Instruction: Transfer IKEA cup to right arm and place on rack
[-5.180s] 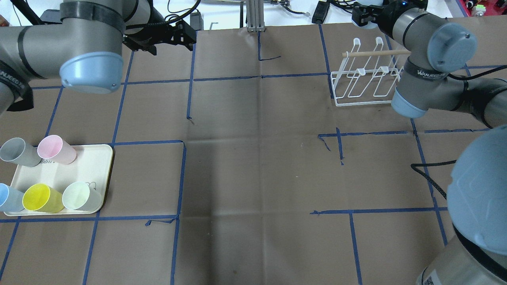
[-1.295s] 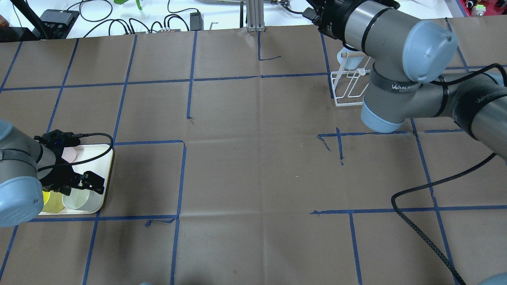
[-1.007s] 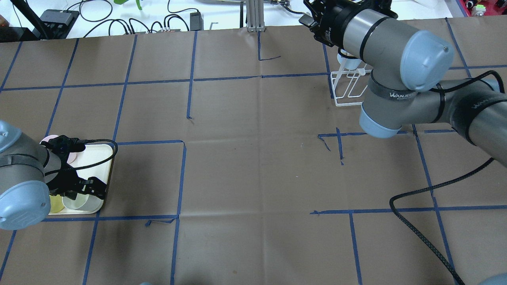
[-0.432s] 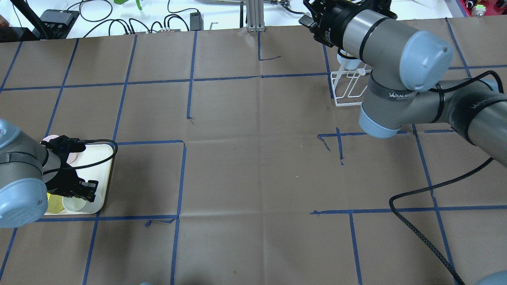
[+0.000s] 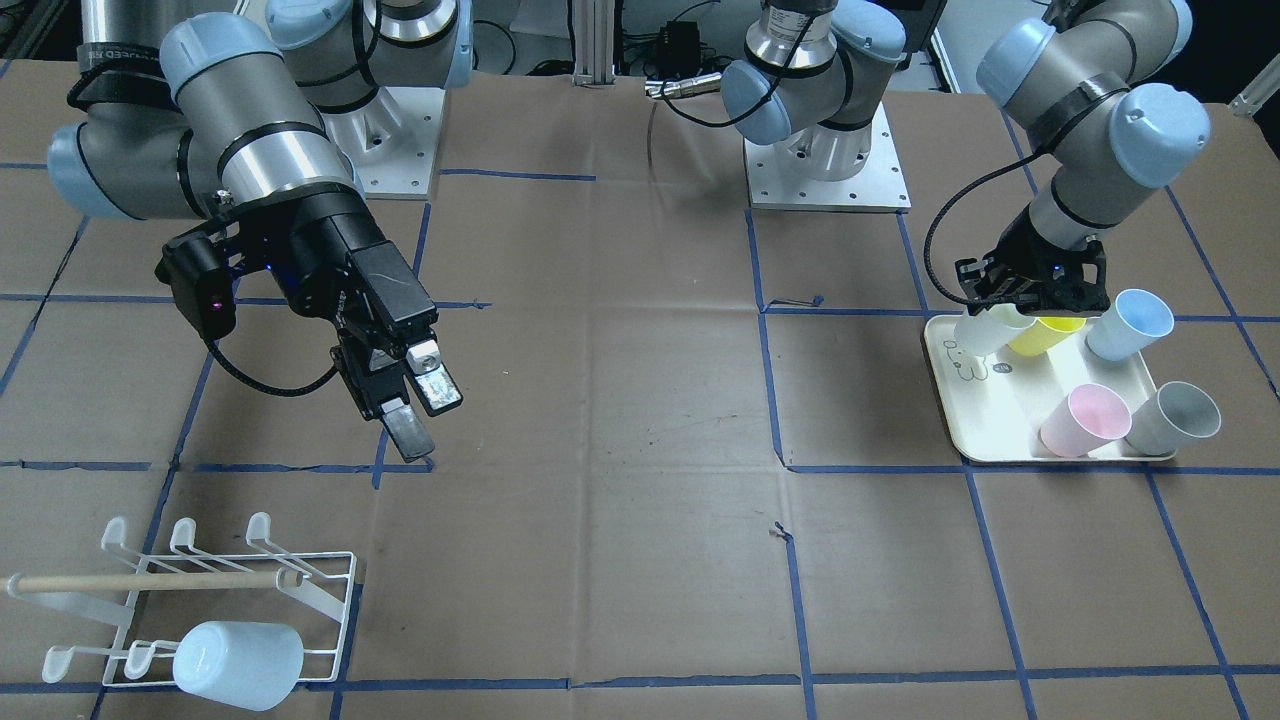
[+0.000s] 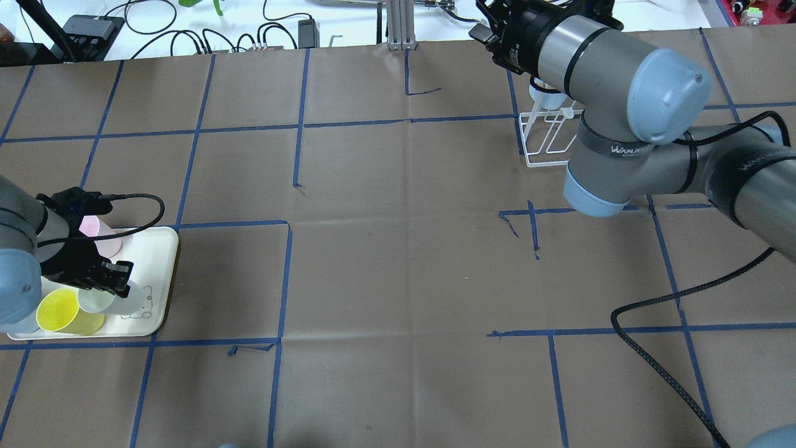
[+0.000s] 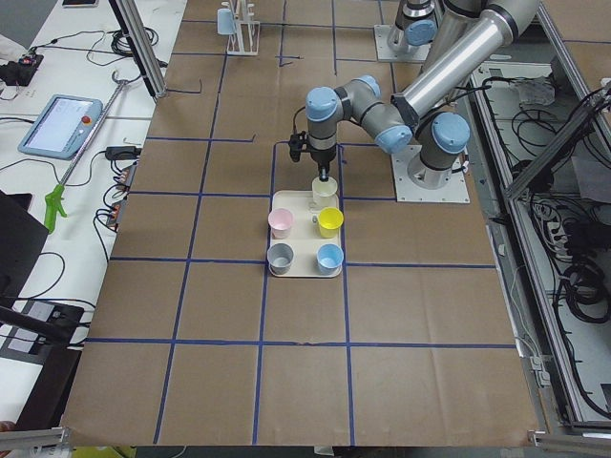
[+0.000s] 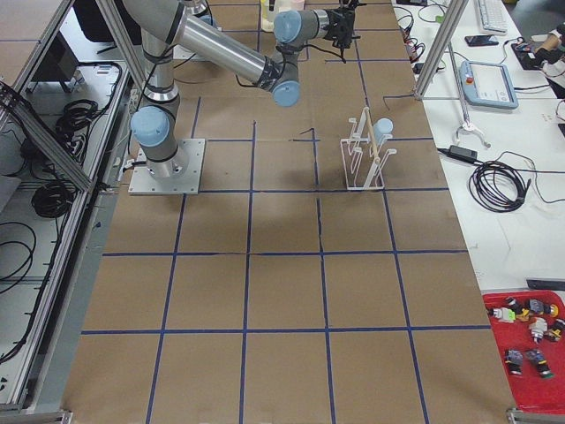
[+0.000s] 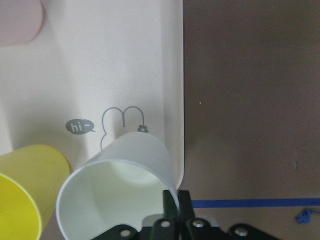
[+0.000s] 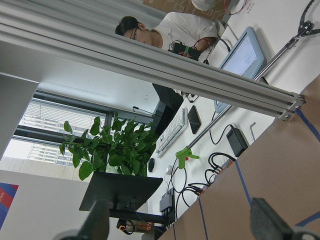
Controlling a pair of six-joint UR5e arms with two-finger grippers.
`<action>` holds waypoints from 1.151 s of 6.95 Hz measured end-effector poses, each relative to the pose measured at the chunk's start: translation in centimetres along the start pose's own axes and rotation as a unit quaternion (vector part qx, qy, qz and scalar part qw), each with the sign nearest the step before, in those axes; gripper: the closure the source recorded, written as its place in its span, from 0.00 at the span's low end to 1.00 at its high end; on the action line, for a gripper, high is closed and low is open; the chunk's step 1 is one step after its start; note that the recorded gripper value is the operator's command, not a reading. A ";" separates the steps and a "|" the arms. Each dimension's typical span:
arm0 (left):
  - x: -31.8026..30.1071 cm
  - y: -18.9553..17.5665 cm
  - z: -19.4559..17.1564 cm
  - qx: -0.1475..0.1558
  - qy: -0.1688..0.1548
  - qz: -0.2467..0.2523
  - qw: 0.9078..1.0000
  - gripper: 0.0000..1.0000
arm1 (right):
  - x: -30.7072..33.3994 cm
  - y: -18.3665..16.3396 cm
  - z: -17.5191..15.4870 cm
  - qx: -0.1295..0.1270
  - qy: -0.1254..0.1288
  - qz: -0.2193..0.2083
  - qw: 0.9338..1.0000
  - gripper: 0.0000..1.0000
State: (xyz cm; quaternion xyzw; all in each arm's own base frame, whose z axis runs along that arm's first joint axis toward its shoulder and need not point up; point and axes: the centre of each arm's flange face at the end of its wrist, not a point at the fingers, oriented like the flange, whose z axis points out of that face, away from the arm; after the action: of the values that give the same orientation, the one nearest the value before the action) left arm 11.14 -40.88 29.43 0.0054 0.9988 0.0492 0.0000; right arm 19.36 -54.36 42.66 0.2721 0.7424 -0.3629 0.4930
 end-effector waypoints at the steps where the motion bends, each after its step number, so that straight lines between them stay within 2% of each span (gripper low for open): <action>1: -0.7 -1.0 -3.5 -0.001 0.001 0.001 1.000 1.00 | -0.1 0.0 0.0 0.000 0.000 0.000 1.000 0.00; 4: -2.3 -4.8 -15.7 0.010 -0.002 0.013 1.000 1.00 | -0.1 0.0 -0.1 0.000 -0.001 0.000 1.000 0.00; 6: -1.9 -8.6 -18.9 0.028 0.003 0.033 0.999 1.00 | 0.1 0.0 0.0 0.000 0.000 0.001 1.000 0.00; 7: -1.3 -10.4 -19.2 0.059 0.026 0.041 0.997 1.00 | 0.1 0.1 0.0 -0.001 0.001 0.001 1.000 0.00; 8: -0.5 -12.2 -19.2 0.109 0.057 0.050 0.991 1.00 | 0.1 0.1 0.1 -0.001 0.001 0.001 1.000 0.00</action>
State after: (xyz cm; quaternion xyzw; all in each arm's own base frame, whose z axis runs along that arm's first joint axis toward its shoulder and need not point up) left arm 11.48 -54.94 47.36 0.0527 0.9950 -0.0600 -0.0602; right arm 19.40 -54.38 42.49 0.2729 0.7430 -0.3614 0.4928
